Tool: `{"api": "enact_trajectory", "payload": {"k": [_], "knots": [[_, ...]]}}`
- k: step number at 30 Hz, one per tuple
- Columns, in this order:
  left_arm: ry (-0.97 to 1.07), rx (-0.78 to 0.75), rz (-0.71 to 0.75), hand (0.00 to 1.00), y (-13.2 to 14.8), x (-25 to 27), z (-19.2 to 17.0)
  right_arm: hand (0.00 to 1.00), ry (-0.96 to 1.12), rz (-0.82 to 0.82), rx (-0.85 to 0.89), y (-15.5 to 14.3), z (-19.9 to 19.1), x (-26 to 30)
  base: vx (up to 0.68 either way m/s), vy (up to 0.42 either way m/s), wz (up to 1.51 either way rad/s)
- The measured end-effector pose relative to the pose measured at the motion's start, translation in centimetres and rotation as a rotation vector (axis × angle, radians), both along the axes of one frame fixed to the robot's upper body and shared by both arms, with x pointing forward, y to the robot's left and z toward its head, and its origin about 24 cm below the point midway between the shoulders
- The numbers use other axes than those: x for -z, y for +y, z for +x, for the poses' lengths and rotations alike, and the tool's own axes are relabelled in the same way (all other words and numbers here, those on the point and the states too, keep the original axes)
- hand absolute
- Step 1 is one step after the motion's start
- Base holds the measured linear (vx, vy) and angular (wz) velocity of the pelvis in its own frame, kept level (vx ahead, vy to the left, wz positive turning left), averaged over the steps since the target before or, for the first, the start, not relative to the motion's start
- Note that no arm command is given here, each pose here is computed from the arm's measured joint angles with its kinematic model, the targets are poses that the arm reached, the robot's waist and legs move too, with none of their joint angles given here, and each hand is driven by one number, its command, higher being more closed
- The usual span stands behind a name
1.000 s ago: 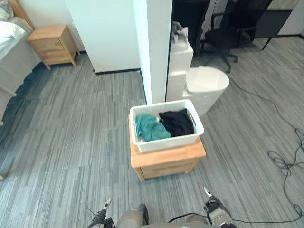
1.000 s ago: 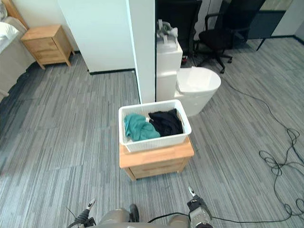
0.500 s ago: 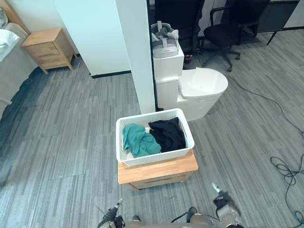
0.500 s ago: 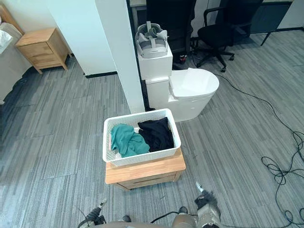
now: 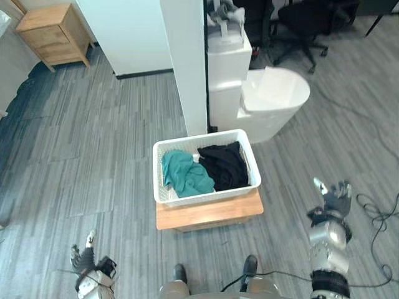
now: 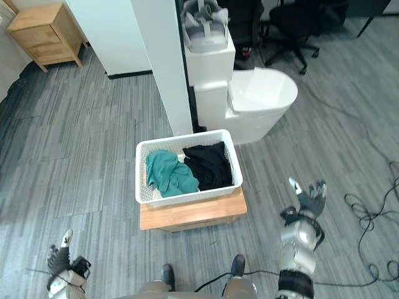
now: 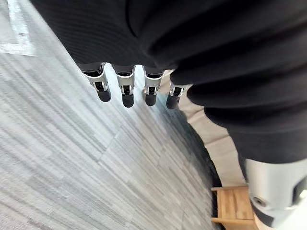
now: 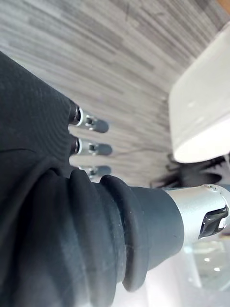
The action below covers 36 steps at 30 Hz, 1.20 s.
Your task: Pick up the laundry basket with both hands and put the clothes into the washing machine.
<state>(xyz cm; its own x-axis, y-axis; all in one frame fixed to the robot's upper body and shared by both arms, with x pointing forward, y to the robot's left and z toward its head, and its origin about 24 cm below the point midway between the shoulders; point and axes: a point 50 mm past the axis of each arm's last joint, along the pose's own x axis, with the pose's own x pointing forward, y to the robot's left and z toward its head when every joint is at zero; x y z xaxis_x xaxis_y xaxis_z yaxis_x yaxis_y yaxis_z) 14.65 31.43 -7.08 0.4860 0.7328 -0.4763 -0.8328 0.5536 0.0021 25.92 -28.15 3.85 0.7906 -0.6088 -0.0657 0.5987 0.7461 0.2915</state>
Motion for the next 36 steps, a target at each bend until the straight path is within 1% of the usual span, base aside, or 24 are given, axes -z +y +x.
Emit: {"api": "enact_trajectory", "payload": {"k": [2, 3, 5, 8, 11, 16, 19, 21, 29, 33, 36], "knots": [[-0.014, 0.069, 0.077, 0.00, 1.5, -1.9, 3.0, 0.00, -0.038, -0.075, -0.074, -0.1, 3.5, -3.1, -0.11, -0.019, -0.27], [-0.012, 0.094, 0.100, 0.00, 1.8, -2.4, 3.7, 0.00, -0.045, -0.091, -0.086, -0.1, 4.2, -3.7, -0.14, -0.021, -0.19], [-0.057, 0.193, 0.179, 0.00, 2.6, -5.2, 7.6, 0.00, -0.062, -0.119, -0.123, 0.0, 6.6, -5.9, -0.13, -0.017, -0.13], [-0.135, 0.288, 0.283, 0.00, 3.2, -9.2, 11.2, 0.00, -0.073, -0.119, -0.139, -0.2, 8.0, -7.3, -0.11, -0.007, -0.10], [-0.183, 0.352, 0.363, 0.00, 3.2, -12.1, 13.4, 0.00, -0.065, -0.119, -0.129, -1.0, 8.8, -8.5, -0.07, 0.011, -0.10], [-0.251, 0.478, 0.494, 0.00, 2.0, -17.2, 17.5, 0.00, -0.102, -0.148, -0.097, -2.7, 10.5, -12.9, -0.04, -0.002, -0.05], [-0.227, 0.527, 0.527, 0.00, 1.2, -18.4, 19.2, 0.00, -0.140, -0.176, -0.097, -2.9, 11.3, -15.7, -0.02, 0.003, -0.05], [-0.205, 0.562, 0.520, 0.00, 0.6, -18.6, 20.1, 0.00, -0.149, -0.184, -0.113, -2.7, 12.0, -17.5, 0.00, 0.006, -0.14], [-0.103, 0.561, 0.459, 0.00, 0.6, -18.7, 21.7, 0.00, -0.120, -0.184, -0.180, -1.1, 13.6, -19.8, 0.00, 0.011, -0.09], [-0.108, 0.565, 0.468, 0.00, 0.2, -19.9, 22.4, 0.00, -0.133, -0.220, -0.195, -0.4, 14.0, -21.2, 0.01, 0.019, -0.07], [-0.106, 0.564, 0.461, 0.00, 0.1, -20.3, 22.7, 0.00, -0.128, -0.230, -0.224, 0.5, 14.4, -21.1, 0.01, 0.020, -0.06]]}}
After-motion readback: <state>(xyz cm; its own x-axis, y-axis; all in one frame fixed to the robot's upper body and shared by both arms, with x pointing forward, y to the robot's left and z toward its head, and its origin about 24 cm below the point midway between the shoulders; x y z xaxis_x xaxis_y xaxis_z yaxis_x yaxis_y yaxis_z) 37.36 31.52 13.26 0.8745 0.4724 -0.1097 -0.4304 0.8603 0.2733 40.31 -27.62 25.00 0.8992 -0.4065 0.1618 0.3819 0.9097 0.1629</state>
